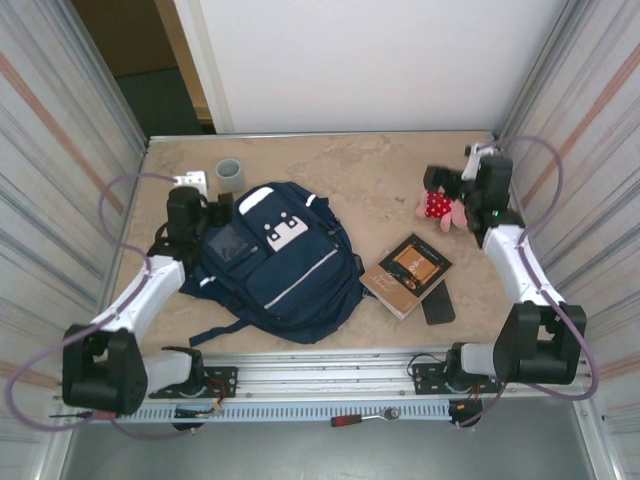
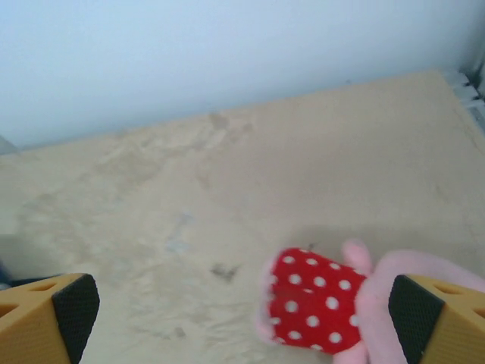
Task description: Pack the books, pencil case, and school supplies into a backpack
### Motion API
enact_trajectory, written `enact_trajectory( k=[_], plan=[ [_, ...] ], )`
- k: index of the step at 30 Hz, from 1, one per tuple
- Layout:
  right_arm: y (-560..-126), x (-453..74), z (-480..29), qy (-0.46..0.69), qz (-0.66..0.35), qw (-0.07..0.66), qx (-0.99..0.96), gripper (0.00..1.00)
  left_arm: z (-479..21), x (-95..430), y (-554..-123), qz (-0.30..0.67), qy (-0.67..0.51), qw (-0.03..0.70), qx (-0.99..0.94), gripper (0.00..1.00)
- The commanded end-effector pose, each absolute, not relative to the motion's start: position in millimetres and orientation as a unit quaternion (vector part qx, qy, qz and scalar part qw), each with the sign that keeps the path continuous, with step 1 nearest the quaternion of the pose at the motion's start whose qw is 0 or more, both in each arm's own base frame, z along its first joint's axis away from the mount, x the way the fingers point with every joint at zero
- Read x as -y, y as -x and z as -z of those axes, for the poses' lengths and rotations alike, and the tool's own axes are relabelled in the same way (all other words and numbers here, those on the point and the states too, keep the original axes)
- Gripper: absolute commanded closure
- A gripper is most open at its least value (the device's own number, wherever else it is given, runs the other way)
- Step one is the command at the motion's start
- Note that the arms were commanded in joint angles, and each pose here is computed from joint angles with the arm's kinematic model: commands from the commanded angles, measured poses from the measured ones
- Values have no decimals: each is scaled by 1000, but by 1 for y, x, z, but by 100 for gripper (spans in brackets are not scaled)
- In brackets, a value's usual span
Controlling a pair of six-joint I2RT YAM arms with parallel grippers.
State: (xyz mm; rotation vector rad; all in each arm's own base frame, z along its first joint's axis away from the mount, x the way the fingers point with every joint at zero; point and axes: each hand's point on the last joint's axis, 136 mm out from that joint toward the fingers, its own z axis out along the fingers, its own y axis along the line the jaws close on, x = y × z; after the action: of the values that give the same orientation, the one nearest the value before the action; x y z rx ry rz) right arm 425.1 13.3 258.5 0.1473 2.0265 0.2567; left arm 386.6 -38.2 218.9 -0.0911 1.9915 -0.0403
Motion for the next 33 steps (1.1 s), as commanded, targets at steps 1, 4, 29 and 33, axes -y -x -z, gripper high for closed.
enact_trajectory(
  k=[1, 4, 29, 33],
  plan=[
    [-374, -61, -215, -75, -152, 333, -928, 1, -192, 62, -329, 94, 80, 415, -901, 21],
    [-350, -116, -205, -39, -177, 272, -945, 1, -184, 76, -297, 158, 114, 358, -913, 25],
    [-235, -298, -47, -21, -233, 98, -967, 31, -46, 84, -260, 165, 147, 191, -956, 69],
    [-213, -311, -46, -11, -241, 77, -967, 31, -47, 78, -281, 164, 151, 203, -953, 69]
  ],
)
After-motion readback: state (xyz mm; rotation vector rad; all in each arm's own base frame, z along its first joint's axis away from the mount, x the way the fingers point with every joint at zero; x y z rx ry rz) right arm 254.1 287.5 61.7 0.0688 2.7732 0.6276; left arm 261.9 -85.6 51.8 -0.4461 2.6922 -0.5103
